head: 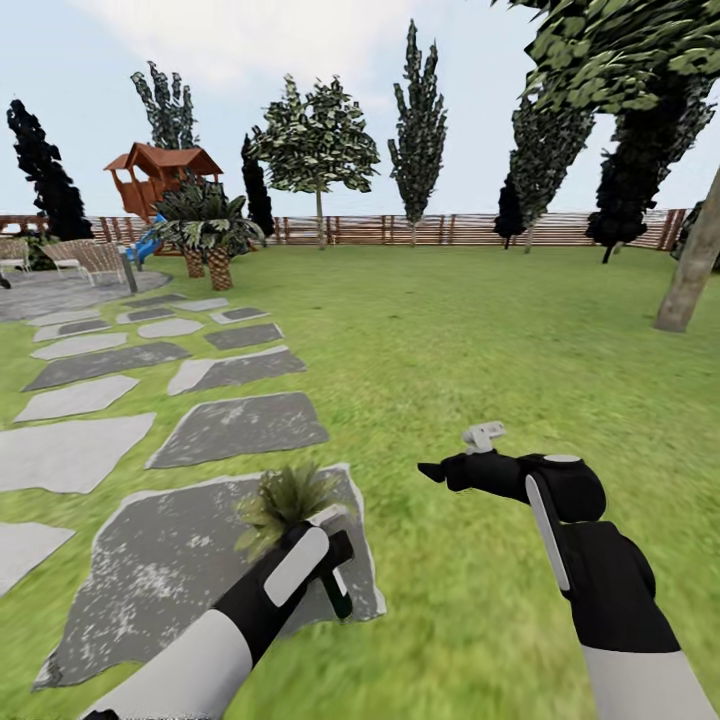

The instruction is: Pick up the pesticide atomizer in the garden and spray insectifuge to fully cover both potted plants in the garden.

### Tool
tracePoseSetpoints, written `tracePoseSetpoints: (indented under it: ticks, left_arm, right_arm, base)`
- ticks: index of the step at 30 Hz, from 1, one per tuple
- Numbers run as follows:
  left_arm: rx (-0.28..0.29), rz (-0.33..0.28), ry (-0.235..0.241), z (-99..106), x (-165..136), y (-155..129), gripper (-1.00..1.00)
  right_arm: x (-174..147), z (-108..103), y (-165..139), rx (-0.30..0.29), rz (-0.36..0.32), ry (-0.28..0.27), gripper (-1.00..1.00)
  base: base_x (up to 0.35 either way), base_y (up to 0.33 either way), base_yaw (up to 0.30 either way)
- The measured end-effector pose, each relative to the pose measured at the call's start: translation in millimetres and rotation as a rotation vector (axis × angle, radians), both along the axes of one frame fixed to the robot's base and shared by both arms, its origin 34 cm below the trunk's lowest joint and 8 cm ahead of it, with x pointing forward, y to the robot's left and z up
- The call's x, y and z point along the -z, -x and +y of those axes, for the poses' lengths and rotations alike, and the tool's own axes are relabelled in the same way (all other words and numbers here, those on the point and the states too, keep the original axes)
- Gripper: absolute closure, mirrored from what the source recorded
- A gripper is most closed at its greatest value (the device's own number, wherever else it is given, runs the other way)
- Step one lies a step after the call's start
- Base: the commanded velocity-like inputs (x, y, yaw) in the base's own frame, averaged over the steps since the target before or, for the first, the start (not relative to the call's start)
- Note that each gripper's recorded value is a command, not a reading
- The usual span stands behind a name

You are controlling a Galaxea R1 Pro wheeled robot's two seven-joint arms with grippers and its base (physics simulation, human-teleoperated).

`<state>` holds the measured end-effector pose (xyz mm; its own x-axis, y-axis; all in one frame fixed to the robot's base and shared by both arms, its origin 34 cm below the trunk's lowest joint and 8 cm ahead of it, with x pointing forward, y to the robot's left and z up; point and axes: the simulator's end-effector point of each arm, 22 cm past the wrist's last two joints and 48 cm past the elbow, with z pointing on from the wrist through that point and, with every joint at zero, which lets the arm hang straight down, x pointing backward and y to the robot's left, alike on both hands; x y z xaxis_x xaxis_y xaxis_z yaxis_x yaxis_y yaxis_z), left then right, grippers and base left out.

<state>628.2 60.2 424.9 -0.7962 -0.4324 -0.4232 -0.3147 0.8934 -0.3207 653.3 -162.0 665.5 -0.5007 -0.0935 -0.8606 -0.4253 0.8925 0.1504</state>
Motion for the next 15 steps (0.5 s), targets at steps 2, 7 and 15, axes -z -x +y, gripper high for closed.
tracePoseSetpoints:
  ticks: [2, 7, 15]
  left_arm:
    - [0.003, -0.003, 0.000, -0.8, -3.2, -2.5, 1.00]
    - [0.008, -0.007, -0.005, 0.3, -6.9, -6.0, 1.00]
    - [0.024, 0.046, 0.042, -8.6, -5.1, -0.1, 1.00]
  right_arm:
    - [-0.1, -0.3, 0.0, 0.001, 0.000, 0.000, -1.00]
    - [0.7, -0.8, 0.0, 0.001, 0.002, 0.001, -1.00]
    - [1.6, 0.3, 0.3, -0.003, 0.004, 0.000, -1.00]
  base:
    - [0.290, -0.155, 0.107]
    - [0.319, -0.060, 0.027]
    - [0.332, -0.049, 0.002]
